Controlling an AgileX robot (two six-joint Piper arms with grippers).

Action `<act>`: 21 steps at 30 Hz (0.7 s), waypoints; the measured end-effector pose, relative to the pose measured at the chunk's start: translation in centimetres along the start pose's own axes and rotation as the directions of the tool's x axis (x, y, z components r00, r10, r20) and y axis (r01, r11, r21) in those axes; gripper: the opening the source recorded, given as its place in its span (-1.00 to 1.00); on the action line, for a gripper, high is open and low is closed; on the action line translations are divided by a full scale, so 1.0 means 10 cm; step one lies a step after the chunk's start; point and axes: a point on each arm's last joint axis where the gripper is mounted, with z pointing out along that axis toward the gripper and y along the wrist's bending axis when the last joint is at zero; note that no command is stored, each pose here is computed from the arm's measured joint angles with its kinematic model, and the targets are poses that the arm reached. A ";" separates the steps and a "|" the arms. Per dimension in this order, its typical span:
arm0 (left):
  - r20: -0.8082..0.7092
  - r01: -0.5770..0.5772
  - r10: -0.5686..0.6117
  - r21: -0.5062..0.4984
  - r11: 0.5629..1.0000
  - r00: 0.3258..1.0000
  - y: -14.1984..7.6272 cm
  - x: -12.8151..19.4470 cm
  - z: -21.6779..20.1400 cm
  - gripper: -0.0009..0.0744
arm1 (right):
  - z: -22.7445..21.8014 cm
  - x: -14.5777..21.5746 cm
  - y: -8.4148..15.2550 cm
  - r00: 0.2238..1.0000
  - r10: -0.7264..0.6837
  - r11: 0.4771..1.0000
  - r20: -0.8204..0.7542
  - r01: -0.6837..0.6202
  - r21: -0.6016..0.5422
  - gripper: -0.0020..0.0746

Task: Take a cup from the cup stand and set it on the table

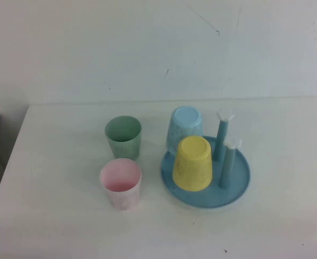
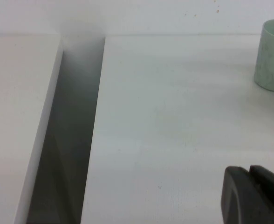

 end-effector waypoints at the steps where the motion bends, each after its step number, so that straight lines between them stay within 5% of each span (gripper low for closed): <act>1: 0.000 0.000 0.000 0.000 1.000 1.000 0.00 0.00 0.00 -0.98 | 0.00 0.00 0.00 1.000 0.000 1.000 0.000 0.000 0.000 -0.96; 21: 0.000 0.000 0.000 0.000 1.000 1.000 0.00 0.00 0.00 -0.98 | 0.00 0.00 0.00 1.000 0.000 1.000 0.000 0.000 0.000 -0.96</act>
